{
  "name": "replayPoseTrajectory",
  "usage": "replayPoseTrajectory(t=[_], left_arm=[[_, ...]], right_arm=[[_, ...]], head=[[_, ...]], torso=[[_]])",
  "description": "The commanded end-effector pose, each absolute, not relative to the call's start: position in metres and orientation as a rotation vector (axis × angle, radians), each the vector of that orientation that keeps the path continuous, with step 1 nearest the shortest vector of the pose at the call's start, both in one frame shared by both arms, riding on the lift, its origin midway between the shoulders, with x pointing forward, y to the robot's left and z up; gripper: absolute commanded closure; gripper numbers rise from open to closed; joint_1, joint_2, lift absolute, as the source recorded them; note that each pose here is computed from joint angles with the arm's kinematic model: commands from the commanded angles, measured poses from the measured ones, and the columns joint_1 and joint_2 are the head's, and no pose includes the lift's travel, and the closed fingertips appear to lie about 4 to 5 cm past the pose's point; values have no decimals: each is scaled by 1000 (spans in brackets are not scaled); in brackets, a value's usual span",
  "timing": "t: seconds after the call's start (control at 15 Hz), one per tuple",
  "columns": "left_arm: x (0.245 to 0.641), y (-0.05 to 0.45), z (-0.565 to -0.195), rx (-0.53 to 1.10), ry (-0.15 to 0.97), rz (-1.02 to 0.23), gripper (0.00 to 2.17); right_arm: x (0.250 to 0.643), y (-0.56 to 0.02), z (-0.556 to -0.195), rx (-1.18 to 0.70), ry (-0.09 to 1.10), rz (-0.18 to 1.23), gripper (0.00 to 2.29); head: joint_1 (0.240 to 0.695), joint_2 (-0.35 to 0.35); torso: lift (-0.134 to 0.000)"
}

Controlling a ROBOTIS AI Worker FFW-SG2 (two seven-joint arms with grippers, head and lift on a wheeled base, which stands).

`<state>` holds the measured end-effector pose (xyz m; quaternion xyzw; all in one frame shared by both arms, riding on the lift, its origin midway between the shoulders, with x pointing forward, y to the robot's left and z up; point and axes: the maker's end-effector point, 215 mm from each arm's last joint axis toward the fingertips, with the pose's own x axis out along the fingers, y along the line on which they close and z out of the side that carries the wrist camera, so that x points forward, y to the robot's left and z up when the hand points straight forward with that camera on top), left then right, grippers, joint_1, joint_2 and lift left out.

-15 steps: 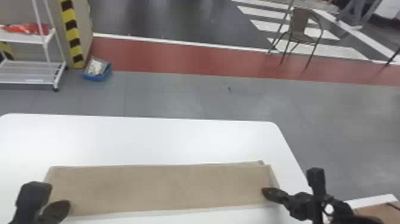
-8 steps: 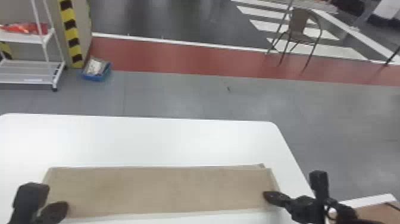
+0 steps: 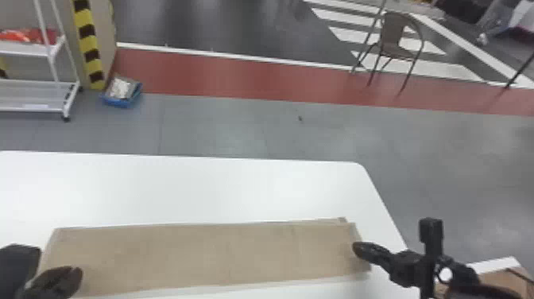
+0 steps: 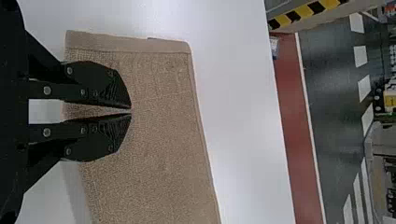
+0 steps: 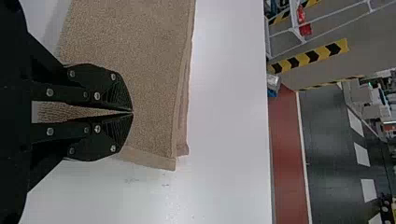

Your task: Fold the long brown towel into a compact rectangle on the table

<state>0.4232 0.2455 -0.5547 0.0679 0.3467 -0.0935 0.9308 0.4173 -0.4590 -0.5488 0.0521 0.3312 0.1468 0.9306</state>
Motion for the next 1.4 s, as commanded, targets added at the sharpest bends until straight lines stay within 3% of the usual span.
replayPoseTrajectory(t=[0.0,0.2,0.33,0.47,1.0,1.33], left_arm=[[431,251,-536,115,678,-186,275],[447,267,-534,36,792,-169,201],[468,273,-527,-20,808,-175,201],[482,278,-526,-18,815,-163,198],[473,303,-556,13,998,-98,326],[477,311,-566,36,1036,-83,329]], right_arm=[[421,-457,-541,112,654,298,903],[425,-456,-534,101,623,298,701],[426,-457,-529,85,600,297,458],[425,-460,-527,80,594,293,458],[428,-461,-524,62,576,293,458],[432,-458,-522,59,566,299,458]], head=[[695,-281],[695,-269],[695,-254],[695,-232],[695,-205],[695,-187]], torso=[[0],[0],[0],[0],[0],[0]])
